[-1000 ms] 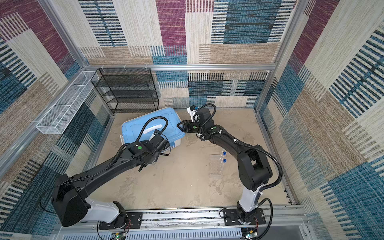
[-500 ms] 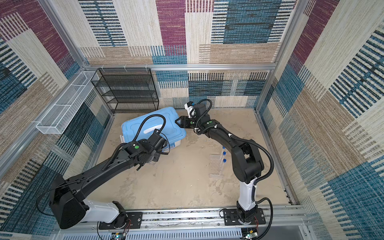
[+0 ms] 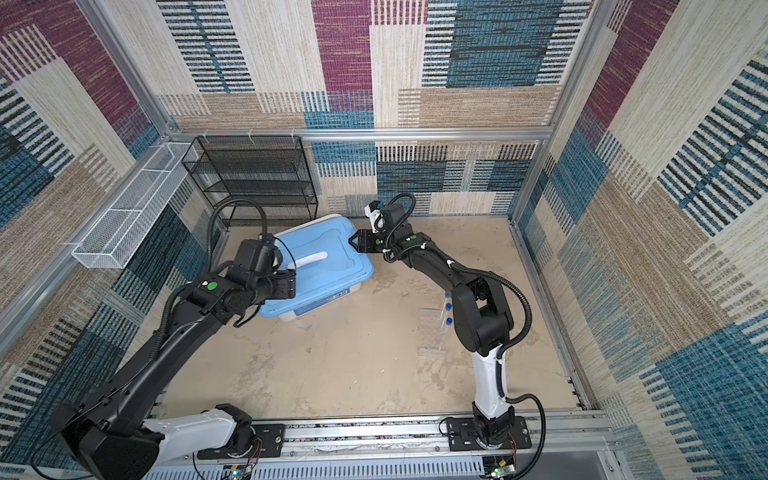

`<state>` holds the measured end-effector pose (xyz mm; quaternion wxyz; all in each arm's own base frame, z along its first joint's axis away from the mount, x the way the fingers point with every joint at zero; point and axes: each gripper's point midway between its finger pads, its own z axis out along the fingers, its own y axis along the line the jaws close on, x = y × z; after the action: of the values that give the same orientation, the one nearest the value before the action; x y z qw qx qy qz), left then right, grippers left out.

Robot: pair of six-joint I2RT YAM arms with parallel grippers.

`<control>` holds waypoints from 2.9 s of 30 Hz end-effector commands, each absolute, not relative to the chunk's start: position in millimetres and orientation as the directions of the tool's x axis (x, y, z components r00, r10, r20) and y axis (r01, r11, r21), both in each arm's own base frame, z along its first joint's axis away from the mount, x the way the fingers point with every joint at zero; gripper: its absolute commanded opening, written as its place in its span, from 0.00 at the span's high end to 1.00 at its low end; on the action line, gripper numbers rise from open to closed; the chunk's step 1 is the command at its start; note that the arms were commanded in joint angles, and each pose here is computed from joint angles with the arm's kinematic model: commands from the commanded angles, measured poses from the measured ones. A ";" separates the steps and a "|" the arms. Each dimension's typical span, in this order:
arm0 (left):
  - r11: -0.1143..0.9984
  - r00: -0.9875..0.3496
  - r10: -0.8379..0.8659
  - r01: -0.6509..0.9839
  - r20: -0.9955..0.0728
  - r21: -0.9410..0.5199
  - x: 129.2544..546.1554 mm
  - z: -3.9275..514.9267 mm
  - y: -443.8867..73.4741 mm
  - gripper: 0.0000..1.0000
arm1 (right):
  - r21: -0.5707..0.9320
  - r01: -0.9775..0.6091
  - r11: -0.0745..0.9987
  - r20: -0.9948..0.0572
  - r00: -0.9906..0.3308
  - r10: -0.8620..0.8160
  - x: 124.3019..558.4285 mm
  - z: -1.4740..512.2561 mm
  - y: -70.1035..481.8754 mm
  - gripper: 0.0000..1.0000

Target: Organize the chemistry lab equipment

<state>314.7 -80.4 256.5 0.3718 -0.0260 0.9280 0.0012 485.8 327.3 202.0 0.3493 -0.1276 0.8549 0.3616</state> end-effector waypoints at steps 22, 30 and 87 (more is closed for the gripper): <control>0.926 -0.674 -0.376 -0.253 -0.636 -0.279 384.0 205.3 -8.8 0.23 | 0.534 -0.491 0.688 -0.663 -0.749 -0.019 500.6 182.8 324.3 0.40; 0.930 -0.734 -0.359 -0.232 -0.576 -0.284 399.5 188.0 -17.2 0.27 | 0.595 -0.481 0.644 -0.641 -0.767 0.021 494.5 184.9 314.9 0.46; 0.743 -0.675 -0.469 0.046 -0.569 -0.667 419.3 271.2 -77.9 0.38 | 0.668 -0.531 0.522 -0.712 -0.659 0.241 459.1 295.2 256.1 0.76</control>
<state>420.9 -79.9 254.8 0.3760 -0.1124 0.8616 -0.3218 456.3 252.3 302.2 0.4035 -0.0889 0.7646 0.4947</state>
